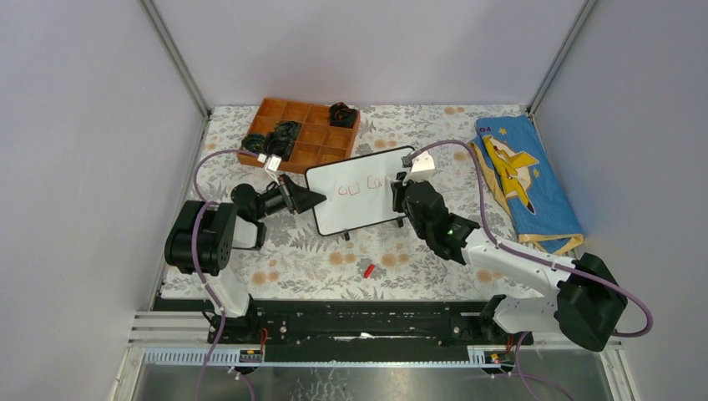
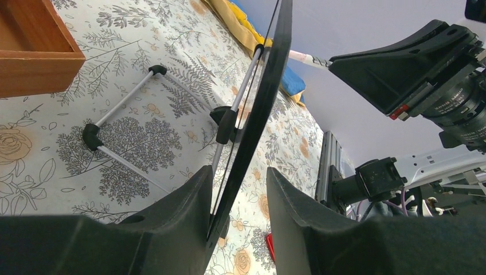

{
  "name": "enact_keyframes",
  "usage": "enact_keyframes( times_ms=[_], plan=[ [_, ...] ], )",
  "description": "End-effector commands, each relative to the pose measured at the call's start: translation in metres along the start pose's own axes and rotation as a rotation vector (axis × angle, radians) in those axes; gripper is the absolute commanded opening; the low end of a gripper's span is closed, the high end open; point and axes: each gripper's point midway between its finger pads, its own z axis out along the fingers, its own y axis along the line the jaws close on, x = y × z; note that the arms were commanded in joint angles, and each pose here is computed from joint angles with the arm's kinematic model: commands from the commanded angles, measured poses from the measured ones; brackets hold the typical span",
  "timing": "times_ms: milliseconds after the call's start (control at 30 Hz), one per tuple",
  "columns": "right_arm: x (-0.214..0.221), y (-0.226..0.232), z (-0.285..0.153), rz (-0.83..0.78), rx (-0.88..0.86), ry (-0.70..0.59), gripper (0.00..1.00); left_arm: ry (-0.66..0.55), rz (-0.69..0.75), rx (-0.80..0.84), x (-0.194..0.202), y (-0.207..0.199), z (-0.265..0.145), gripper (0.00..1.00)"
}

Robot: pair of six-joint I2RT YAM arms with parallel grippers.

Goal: Write a sentence on the whiteboard

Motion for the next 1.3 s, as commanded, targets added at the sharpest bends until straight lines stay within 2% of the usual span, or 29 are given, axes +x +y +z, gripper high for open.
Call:
enact_keyframes(
  times_ms=[0,433,1067,1267],
  plan=[
    [-0.026,0.005,0.006,0.049,-0.005,-0.061,0.0,-0.012,0.076,0.032,-0.008,-0.01,0.003,0.47],
    [-0.027,0.011,0.012,0.047,-0.023,-0.059,0.0,-0.01,0.075,0.03,-0.007,-0.009,0.003,0.47],
    [0.02,-0.002,0.007,0.051,-0.001,0.033,0.0,-0.011,0.076,0.03,-0.008,-0.009,0.003,0.47],
    [0.014,-0.002,0.006,0.053,-0.001,0.02,0.0,-0.011,0.074,0.029,-0.008,-0.009,0.003,0.47]
  ],
)
